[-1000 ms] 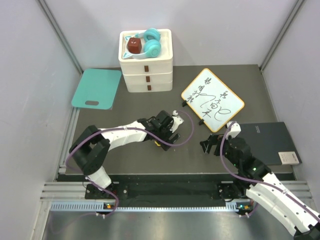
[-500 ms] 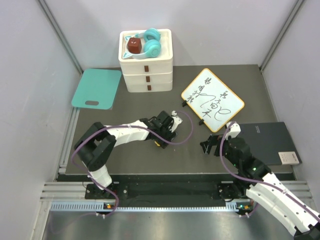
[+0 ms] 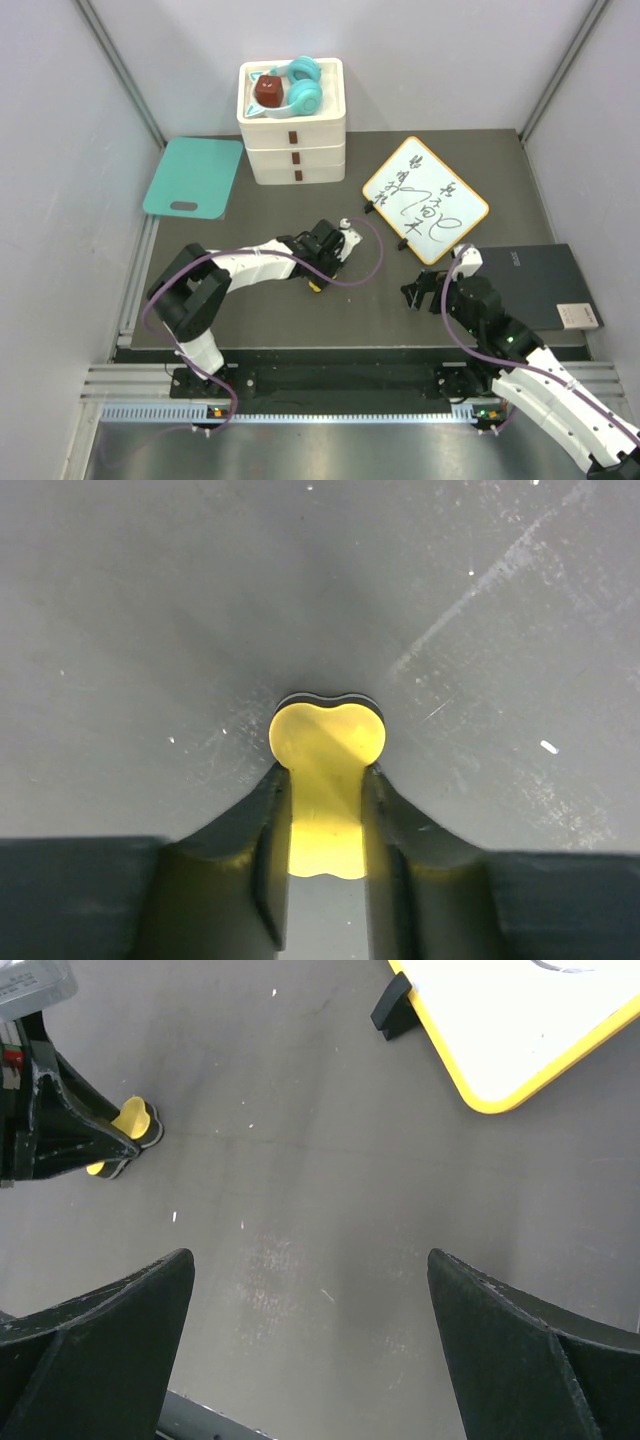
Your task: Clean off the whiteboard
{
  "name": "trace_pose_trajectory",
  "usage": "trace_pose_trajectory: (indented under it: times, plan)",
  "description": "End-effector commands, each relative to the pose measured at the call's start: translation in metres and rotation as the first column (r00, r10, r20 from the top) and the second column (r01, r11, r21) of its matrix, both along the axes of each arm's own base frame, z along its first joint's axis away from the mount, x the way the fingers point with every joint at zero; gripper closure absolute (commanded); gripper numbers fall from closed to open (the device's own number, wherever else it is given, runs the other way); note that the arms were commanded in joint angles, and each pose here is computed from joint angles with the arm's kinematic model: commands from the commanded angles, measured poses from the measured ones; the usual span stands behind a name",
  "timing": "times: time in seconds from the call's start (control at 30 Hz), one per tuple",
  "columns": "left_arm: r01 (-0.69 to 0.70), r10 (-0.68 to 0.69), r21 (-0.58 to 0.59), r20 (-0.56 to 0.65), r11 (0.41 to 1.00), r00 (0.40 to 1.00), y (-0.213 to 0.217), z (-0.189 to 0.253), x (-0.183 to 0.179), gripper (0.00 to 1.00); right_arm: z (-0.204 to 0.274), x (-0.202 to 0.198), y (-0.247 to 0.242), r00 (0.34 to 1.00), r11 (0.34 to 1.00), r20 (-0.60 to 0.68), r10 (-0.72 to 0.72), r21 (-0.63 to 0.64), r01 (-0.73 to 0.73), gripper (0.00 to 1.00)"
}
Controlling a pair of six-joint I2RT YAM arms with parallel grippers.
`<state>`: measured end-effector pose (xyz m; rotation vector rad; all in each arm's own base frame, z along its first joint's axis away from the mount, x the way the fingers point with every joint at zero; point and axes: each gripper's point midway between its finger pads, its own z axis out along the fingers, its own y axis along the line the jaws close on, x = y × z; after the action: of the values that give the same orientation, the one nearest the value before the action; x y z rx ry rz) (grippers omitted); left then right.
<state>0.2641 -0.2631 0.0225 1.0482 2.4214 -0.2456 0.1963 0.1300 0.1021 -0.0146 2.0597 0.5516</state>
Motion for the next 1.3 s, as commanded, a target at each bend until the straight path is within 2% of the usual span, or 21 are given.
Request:
trace_pose_trajectory:
  times: [0.0, 0.03, 0.23, 0.4, 0.53, 0.63, 0.73, 0.77, 0.8, 0.9, 1.07, 1.17, 1.23, 1.27]
  plan:
    - [-0.008, 0.009, -0.034, 0.033, 0.999, 0.999, -0.003, 0.020, 0.011, 0.95, 0.019, 0.004, 0.000, 0.999, 0.998, 0.021, -0.039, 0.044, 0.038, 0.01]
    - [-0.011, 0.012, -0.033, 0.030, 0.999, 0.999, -0.003, 0.020, 0.010, 1.00, 0.019, 0.004, -0.002, 0.999, 0.998, 0.018, -0.047, 0.041, 0.046, 0.01]
    - [-0.028, 0.032, -0.087, 0.051, 0.996, 0.998, -0.009, 0.036, 0.013, 1.00, 0.029, 0.011, -0.009, 0.995, 0.995, 0.013, -0.095, 0.032, 0.095, 0.01]
    - [-0.014, 0.024, -0.178, 0.052, 0.984, 0.998, -0.027, 0.058, 0.015, 1.00, 0.054, 0.026, -0.015, 0.993, 0.988, 0.078, -0.091, 0.133, 0.080, 0.02]
    - [-0.010, 0.022, -0.225, 0.050, 0.974, 0.999, -0.039, 0.071, 0.019, 1.00, 0.056, 0.041, -0.029, 0.992, 0.983, 0.049, -0.115, 0.150, 0.106, 0.02]
    - [-0.002, 0.015, -0.265, 0.047, 0.964, 0.999, -0.051, 0.080, 0.022, 1.00, 0.066, 0.052, -0.036, 0.989, 0.979, 0.085, -0.118, 0.179, 0.101, 0.03]
    - [-0.012, 0.018, -0.331, 0.015, 0.944, 1.000, -0.070, 0.087, 0.026, 1.00, 0.076, 0.063, -0.042, 0.978, 0.965, 0.155, -0.139, 0.242, 0.099, 0.03]
    - [-0.006, 0.004, -0.376, -0.008, 0.927, 1.000, -0.082, 0.097, 0.025, 1.00, 0.065, 0.063, -0.044, 0.981, 0.961, 0.134, -0.144, 0.254, 0.106, 0.04]
    - [-0.007, -0.005, -0.385, -0.030, 0.923, 1.000, -0.089, 0.094, 0.026, 1.00, 0.076, 0.070, -0.047, 0.970, 0.953, 0.184, -0.157, 0.287, 0.100, 0.06]
    - [-0.007, -0.009, -0.430, -0.034, 0.903, 0.999, -0.109, 0.105, 0.034, 1.00, 0.065, 0.074, -0.054, 0.967, 0.945, 0.176, -0.186, 0.302, 0.127, 0.15]
    - [0.016, 0.012, -0.486, 0.055, 0.874, 0.998, -0.135, 0.133, 0.062, 1.00, 0.056, 0.074, -0.072, 0.949, 0.942, 0.171, -0.264, 0.258, 0.215, 0.21]
    - [0.030, 0.017, -0.512, 0.087, 0.858, 0.996, -0.150, 0.143, 0.078, 1.00, 0.053, 0.075, -0.090, 0.928, 0.925, 0.172, -0.331, 0.256, 0.282, 0.34]
    - [0.032, 0.010, -0.510, 0.080, 0.860, 0.997, -0.159, 0.136, 0.084, 1.00, 0.052, 0.077, -0.097, 0.915, 0.909, 0.173, -0.365, 0.278, 0.310, 0.36]
    - [0.046, 0.006, -0.528, 0.096, 0.848, 0.995, -0.166, 0.148, 0.089, 1.00, 0.052, 0.079, -0.104, 0.902, 0.900, 0.190, -0.389, 0.288, 0.327, 0.36]
